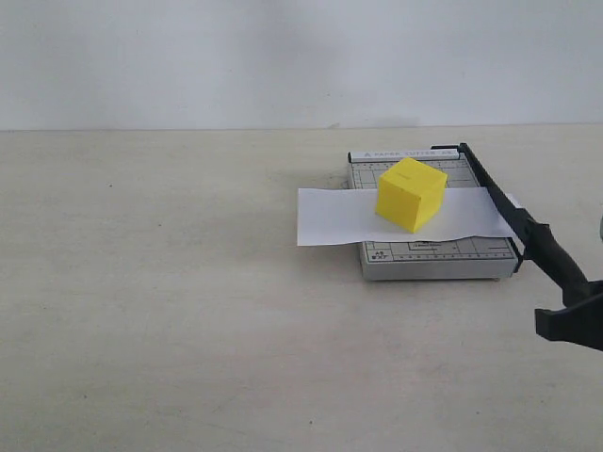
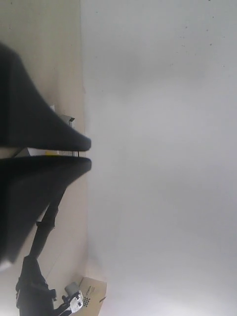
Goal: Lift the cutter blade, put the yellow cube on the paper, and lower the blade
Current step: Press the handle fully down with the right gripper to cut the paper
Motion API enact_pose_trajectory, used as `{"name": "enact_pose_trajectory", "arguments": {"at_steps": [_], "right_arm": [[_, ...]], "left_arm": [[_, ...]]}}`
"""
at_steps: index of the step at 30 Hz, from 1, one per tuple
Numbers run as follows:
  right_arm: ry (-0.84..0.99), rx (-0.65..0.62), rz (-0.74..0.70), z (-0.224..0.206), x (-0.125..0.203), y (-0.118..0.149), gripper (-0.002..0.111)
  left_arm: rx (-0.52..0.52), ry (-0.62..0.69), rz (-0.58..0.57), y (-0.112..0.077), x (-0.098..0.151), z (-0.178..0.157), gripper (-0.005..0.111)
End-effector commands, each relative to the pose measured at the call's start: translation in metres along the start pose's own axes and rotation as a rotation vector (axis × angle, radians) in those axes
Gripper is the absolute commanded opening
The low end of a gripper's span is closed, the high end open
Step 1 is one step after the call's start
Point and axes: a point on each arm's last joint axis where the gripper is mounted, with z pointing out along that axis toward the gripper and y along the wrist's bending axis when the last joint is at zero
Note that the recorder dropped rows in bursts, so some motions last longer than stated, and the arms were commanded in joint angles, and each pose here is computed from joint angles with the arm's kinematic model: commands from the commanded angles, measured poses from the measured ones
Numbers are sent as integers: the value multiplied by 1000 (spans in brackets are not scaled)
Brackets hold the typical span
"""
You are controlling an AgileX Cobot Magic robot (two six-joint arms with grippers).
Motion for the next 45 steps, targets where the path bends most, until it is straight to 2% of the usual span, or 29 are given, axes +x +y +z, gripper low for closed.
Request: {"name": "enact_pose_trajectory", "arguments": {"at_steps": [1,6,13,23,30,33,36,38,39,40,45], "right_arm": [[295,-3,4,-7,40,-1,0],[276,14,51,-11,54,-1,0],[255,16,48,-11,54,-2,0],[107,50,209,-9,41,-4,0],[128,20,177,-6,14,-2,1],[149,5,144,-10,-1,-1,15],[148,-2,128,-18,-10,0,43],[109,-5,119,-22,-17,0,70],[89,-7,119,-24,-23,0,77],[81,-8,121,-25,-29,0,80],[117,-18,140,-25,-51,1,73]], "left_arm": [[4,9,-3,-1,2,0,4],[4,9,-3,-1,2,0,4],[4,9,-3,-1,2,0,4],[4,9,-3,-1,2,0,4],[4,9,-3,-1,2,0,4],[4,10,0,-1,2,0,4],[4,10,0,-1,2,0,4],[6,11,-1,-1,3,0,4],[6,11,-1,-1,3,0,4],[6,11,-1,-1,3,0,4],[2,7,-1,-1,2,0,4]]}}
